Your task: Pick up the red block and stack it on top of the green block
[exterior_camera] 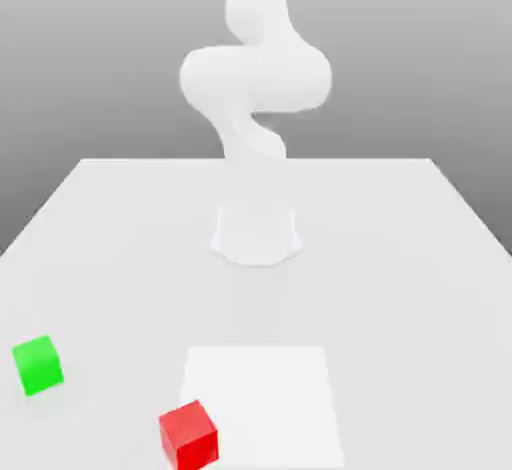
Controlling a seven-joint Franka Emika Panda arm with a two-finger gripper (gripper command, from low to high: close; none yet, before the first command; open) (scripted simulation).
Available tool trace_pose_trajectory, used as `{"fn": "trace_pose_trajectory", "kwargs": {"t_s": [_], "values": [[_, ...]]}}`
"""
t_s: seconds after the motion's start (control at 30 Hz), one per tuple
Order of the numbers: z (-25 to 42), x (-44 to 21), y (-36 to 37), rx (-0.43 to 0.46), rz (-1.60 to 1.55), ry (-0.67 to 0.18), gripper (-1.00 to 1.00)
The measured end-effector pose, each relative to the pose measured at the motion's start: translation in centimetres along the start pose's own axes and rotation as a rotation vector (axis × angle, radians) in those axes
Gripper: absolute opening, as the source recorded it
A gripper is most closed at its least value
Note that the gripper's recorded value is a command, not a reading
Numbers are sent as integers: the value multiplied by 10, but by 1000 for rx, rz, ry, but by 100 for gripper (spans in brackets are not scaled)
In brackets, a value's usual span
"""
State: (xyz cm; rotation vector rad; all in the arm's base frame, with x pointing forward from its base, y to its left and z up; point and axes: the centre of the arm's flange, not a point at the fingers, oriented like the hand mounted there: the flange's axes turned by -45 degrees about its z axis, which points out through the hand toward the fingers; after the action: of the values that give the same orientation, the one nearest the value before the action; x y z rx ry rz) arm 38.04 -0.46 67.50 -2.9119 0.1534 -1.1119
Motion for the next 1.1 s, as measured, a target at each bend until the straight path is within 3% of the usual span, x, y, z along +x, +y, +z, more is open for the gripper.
{"fn": "trace_pose_trajectory", "kwargs": {"t_s": [0.37,0.8,0.97,1.0,1.1], "values": [[210,-46,34,-126,381,-296,0],[397,-201,84,-353,822,-609,0],[449,-255,91,-387,875,-646,0],[458,-264,92,-388,876,-646,-100],[458,-264,92,-387,876,-645,-100]]}}
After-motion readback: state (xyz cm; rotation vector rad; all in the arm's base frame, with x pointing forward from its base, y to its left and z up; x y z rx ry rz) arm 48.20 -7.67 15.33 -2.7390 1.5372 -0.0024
